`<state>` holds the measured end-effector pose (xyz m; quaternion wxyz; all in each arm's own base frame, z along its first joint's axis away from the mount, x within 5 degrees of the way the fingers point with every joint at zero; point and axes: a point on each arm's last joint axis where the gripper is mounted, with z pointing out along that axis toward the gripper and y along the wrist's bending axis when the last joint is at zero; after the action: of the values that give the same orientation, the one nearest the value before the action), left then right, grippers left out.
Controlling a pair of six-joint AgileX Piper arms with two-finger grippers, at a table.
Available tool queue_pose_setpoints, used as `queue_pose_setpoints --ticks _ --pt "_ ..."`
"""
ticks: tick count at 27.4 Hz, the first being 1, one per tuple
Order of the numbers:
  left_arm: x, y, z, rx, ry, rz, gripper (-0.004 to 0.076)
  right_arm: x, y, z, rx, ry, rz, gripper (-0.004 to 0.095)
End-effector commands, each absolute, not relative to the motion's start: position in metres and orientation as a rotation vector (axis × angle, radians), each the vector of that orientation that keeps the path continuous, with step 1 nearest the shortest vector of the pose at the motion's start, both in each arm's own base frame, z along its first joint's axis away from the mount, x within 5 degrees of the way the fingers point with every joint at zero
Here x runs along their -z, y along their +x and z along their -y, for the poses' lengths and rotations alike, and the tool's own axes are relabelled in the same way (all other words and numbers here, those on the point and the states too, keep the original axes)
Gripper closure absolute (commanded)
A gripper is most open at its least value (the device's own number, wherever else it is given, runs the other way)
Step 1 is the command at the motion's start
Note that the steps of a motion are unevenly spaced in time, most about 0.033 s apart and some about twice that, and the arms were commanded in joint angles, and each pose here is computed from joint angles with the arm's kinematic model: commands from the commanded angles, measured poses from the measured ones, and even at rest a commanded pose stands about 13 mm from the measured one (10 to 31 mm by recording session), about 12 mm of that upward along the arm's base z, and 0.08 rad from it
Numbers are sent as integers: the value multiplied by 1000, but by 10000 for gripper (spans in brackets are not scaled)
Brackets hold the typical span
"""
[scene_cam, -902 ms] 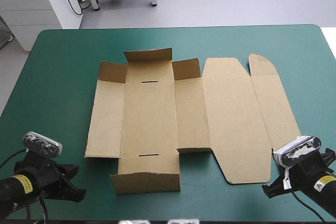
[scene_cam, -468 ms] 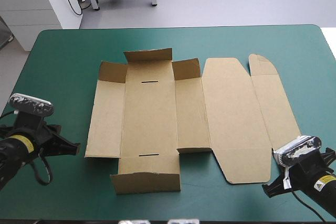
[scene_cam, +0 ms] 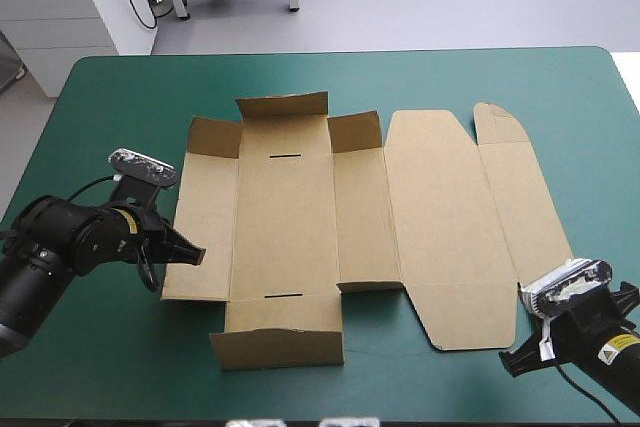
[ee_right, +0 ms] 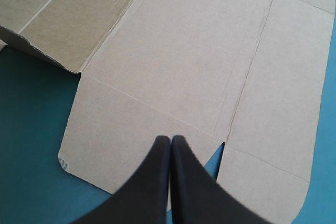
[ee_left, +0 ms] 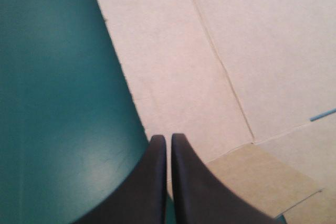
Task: Fold the box
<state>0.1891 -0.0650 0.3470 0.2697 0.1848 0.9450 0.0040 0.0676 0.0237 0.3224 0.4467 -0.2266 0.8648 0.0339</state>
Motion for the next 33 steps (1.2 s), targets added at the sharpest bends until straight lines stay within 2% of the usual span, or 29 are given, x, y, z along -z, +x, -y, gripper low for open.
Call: queue_pose_setpoints --ticks 1,9,18,30,31,33 --pt "-356 200 63 146 510 -2485 704 -333 71 -23 -70 -536 -2075 923" --pt "-353 220 13 396 322 -2460 704 -333 70 -24 -75 -537 -2078 923" --pt "-332 235 -47 386 99 -2534 705 -333 70 -24 -75 -537 -2078 923" --pt "-298 257 -63 481 -23 -2642 713 -333 70 -24 -75 -537 -2078 923" --pt "-296 257 -62 496 -32 -2654 701 -333 70 -24 -75 -537 -2078 923" --pt "-288 258 -61 566 -29 -2706 604 -333 70 -24 -75 -537 -2078 923"
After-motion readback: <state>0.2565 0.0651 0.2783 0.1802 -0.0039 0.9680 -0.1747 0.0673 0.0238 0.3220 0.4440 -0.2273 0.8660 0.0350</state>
